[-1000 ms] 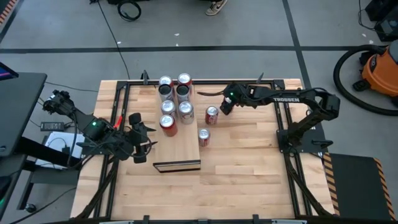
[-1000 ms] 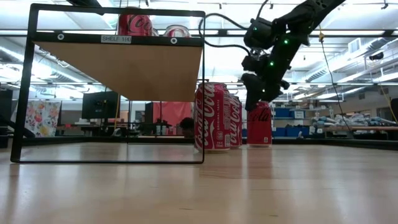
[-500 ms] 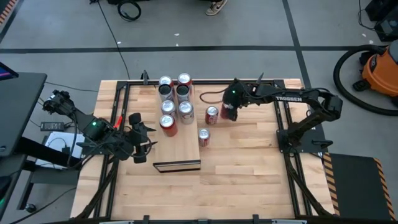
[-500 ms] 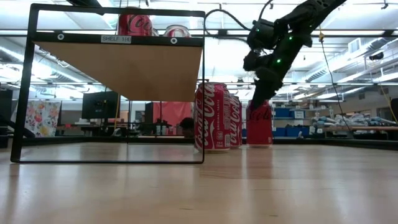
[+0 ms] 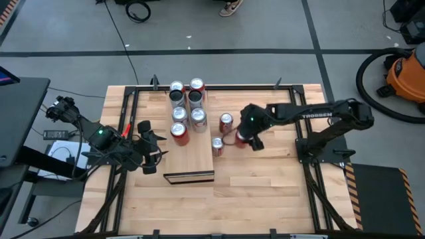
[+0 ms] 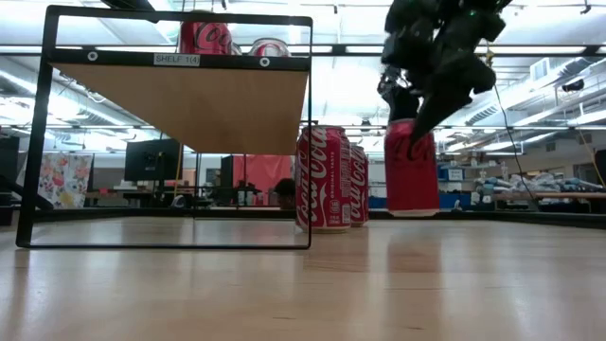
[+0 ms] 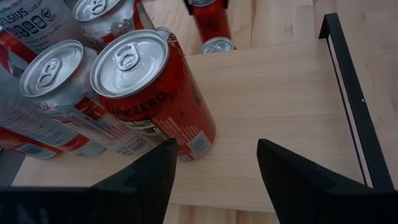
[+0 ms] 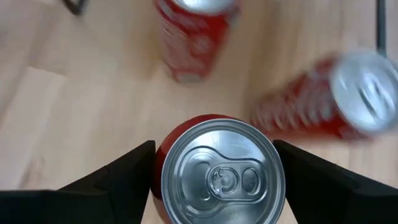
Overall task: Place canned beverage on shelf
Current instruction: Put the red and black soda can on the shelf and align it with the other red and black soda can
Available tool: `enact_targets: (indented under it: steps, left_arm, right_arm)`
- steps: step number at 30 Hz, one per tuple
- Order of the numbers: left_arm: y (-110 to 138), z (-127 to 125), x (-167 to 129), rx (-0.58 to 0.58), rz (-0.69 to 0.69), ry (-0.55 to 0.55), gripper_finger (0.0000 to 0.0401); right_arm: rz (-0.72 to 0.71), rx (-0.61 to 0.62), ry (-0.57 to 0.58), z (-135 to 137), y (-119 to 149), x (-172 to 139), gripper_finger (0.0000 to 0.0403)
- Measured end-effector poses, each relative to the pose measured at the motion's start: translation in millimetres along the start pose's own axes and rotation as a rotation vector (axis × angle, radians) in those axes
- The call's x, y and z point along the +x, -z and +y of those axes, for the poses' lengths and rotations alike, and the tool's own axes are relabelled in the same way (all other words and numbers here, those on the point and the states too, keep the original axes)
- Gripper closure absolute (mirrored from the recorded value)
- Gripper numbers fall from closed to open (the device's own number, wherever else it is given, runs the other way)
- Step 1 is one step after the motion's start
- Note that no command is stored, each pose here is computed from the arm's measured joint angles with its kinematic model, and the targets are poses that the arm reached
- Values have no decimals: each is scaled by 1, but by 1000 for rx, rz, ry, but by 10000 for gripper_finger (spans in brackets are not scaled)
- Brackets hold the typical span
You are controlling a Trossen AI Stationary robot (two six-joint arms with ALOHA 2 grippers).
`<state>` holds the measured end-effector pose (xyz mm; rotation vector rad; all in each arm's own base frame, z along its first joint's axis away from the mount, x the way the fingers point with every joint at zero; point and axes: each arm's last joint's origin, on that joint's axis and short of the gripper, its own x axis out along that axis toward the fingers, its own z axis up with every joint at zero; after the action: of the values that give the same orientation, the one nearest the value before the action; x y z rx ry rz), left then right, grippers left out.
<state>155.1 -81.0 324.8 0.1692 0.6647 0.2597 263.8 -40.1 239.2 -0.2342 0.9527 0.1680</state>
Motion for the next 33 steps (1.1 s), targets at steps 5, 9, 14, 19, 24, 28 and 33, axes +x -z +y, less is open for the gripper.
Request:
enact_targets:
  steps: [5, 9, 14, 19, 24, 28, 33]
  left_arm:
    - [0, 0, 0, 5, 0, 0, 168]
    - [0, 0, 0, 13, 0, 0, 168]
    - [0, 0, 0, 14, 0, 0, 168]
    - [0, 0, 0, 15, 0, 0, 168]
    - [0, 0, 0, 17, -1, 0, 168]
    - [0, 0, 0, 21, 0, 0, 168]
    - [0, 0, 0, 20, 0, 0, 168]
  right_arm:
    - [-59, -106, -47, 27, -17, 10, 90]
    - [-86, -161, -85, 47, -26, 20, 90]
    - [-86, -162, -76, 67, -33, 31, 90]
    - [-51, -151, -15, 82, -34, 37, 89]
    - [-45, -100, 32, 82, -35, 39, 60]
    - [-71, -102, 43, 84, -39, 38, 29]
    - [-66, -140, 114, 95, -53, 25, 18]
